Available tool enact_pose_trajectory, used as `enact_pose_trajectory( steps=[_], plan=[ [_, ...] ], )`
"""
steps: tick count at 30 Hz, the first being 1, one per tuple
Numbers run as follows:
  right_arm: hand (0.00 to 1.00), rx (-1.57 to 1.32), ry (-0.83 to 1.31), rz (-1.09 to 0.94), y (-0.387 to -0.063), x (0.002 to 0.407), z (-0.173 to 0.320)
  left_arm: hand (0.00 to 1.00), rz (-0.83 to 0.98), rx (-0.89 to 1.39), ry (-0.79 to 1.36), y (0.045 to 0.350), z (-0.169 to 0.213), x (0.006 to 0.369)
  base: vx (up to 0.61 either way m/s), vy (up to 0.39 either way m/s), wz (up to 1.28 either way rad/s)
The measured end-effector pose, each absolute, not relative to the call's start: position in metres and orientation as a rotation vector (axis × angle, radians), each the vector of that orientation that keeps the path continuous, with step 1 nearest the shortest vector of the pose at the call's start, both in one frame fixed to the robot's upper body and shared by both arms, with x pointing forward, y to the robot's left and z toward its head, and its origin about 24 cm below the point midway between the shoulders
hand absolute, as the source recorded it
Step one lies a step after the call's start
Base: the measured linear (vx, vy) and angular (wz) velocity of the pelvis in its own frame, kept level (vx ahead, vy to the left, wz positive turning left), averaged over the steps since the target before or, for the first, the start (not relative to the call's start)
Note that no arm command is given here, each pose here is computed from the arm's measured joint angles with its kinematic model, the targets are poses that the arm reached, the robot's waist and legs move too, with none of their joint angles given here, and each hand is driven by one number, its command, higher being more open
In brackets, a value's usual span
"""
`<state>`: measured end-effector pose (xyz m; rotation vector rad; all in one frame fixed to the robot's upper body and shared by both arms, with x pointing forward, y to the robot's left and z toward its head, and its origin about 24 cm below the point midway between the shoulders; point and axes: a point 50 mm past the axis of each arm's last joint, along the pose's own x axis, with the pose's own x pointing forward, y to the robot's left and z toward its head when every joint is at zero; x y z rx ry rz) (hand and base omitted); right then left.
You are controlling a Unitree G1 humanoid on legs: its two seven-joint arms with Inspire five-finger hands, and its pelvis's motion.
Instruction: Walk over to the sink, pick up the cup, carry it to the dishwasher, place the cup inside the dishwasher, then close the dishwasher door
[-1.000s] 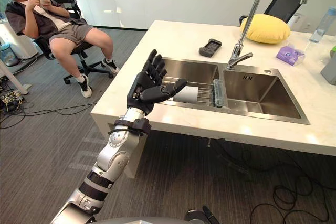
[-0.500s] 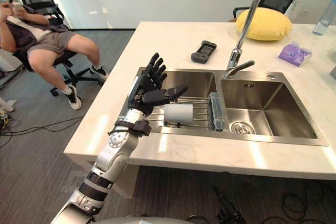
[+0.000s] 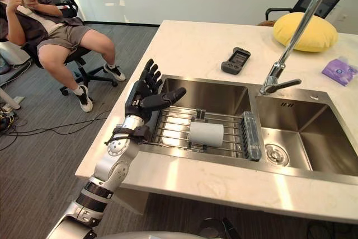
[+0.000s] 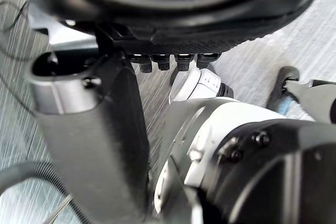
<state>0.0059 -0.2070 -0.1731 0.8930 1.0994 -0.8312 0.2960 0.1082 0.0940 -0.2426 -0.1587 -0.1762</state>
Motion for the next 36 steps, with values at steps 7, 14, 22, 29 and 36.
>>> enact_pose_trajectory(
  steps=[7,14,22,29,36],
  plan=[
    [1.00,0.787,1.085,-0.789,-0.229,0.023,-0.169,1.00,-0.411,-0.148,-0.194,0.086,0.093,0.286,0.21,-0.181,-0.10],
    [1.00,0.787,1.073,-0.779,-0.234,0.035,-0.168,1.00,-0.755,0.079,-0.187,0.078,0.086,0.270,0.04,0.023,-0.11],
    [1.00,0.832,1.114,-0.805,-0.229,0.023,-0.171,1.00,-0.867,0.215,-0.112,0.100,0.079,0.268,-0.05,0.001,0.01],
    [1.00,0.817,1.098,-0.783,-0.233,0.032,-0.169,1.00,-0.919,0.310,-0.070,0.108,0.075,0.266,-0.03,-0.012,0.01],
    [1.00,0.794,1.103,-0.729,-0.230,0.047,-0.168,1.00,-0.940,0.408,-0.086,0.109,0.078,0.263,0.00,0.000,0.00]
  ],
)
